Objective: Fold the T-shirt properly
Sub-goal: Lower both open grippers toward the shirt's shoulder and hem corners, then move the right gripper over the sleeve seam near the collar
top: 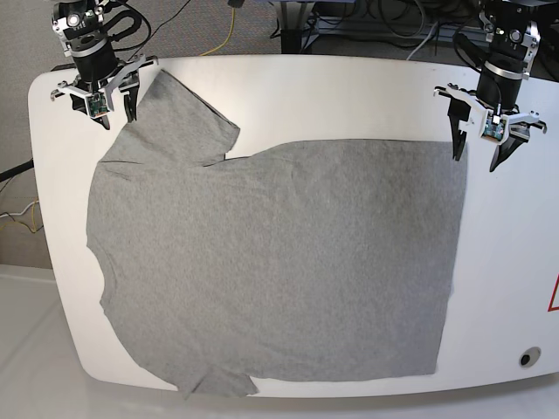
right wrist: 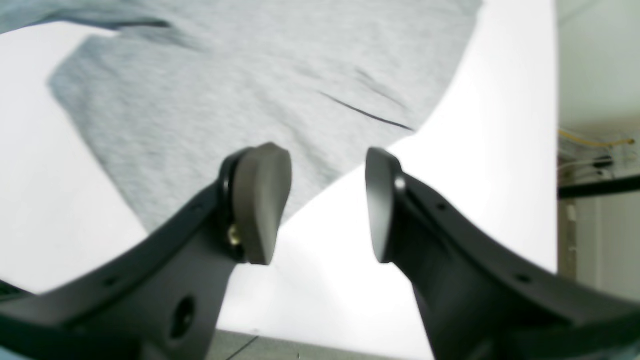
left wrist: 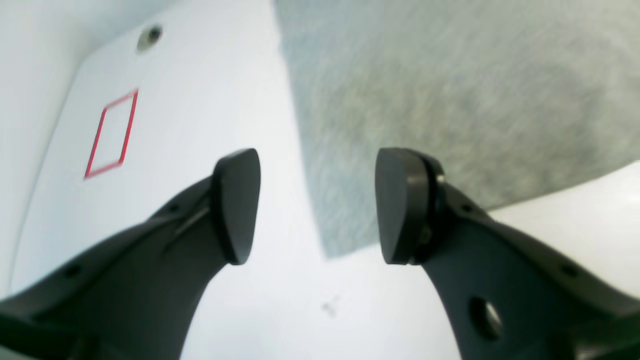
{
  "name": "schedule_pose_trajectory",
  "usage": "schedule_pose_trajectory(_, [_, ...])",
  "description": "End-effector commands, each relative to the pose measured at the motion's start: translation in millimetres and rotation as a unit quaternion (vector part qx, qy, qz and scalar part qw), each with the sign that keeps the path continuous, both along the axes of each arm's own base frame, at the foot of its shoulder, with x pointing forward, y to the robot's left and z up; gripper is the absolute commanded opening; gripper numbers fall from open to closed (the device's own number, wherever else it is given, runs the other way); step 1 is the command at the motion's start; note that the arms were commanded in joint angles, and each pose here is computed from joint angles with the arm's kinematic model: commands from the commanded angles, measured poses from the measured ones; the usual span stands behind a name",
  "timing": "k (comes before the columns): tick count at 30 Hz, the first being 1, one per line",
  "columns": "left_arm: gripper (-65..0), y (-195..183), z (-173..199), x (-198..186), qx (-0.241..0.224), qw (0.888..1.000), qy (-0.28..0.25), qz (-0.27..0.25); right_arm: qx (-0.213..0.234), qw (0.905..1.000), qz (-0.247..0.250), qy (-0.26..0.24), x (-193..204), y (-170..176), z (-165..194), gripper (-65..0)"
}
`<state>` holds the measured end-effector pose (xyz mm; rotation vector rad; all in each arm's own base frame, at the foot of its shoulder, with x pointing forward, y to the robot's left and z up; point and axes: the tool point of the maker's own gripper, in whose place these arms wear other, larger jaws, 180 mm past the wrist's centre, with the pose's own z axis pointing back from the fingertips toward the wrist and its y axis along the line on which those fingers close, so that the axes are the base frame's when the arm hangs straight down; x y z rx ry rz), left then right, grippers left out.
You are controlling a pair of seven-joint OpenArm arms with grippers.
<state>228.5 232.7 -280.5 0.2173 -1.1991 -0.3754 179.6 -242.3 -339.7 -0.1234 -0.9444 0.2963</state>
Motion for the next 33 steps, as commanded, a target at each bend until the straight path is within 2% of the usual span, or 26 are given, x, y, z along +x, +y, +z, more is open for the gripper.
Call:
schedule_pose_trajectory(1, [-30.6,4.4,8.4,4.4,0.005,1.000,-0.018,0.002,0.007,0.9999,0.008,0.007,-1.9,1.2,1.2,-38.1])
schedule_pose_trajectory(8, [-30.0,9.3,7.7,6.6,0.009,1.000,-0.021,0.009,0.027,0.9988,0.003,0.040,-10.5,1.5,-6.9,-38.1])
schedule_pose_trajectory(18, [-30.4,12.4,9.6,9.3,0.008,1.000,-0.021,0.016,-0.003,0.9992,0.025,0.032,-3.8,5.2,3.3,-38.0])
schedule_pose_trajectory(20, [-30.4,12.6,9.8,10.0,0.007,1.000,-0.022,0.016,-0.024,0.9987,0.030,0.034,-3.5,5.1,1.7,-37.9])
schedule_pose_trajectory(22, [-30.1,10.3,6.8,10.2,0.004,1.000,-0.017,0.014,-0.106,0.9919,0.048,0.049,-5.5,0.2,-11.2,-37.7])
schedule_pose_trajectory(24, [-30.1,10.3,6.1,10.4,0.004,1.000,-0.016,0.014,-0.144,0.9867,0.056,0.049,-5.1,-1.8,-12.6,-37.7])
schedule_pose_trajectory(26, [-29.9,10.4,4.3,10.6,0.003,1.000,-0.012,0.014,-0.172,0.9822,0.062,0.044,-3.4,-2.7,-11.8,-37.8])
schedule_pose_trajectory(28, [-30.0,11.5,3.4,10.5,0.004,1.000,-0.010,0.015,-0.180,0.9809,0.063,0.040,-2.0,-2.4,-11.1,-37.7])
schedule_pose_trajectory(30, [-30.1,10.9,2.8,10.1,0.003,1.000,-0.009,0.014,-0.174,0.9822,0.060,0.036,-1.2,-2.0,-11.0,-37.7])
schedule_pose_trajectory(33, [-29.9,12.7,0.1,7.8,0.005,1.000,-0.007,0.017,-0.114,0.9917,0.056,0.023,2.5,8.4,-10.9,-37.4])
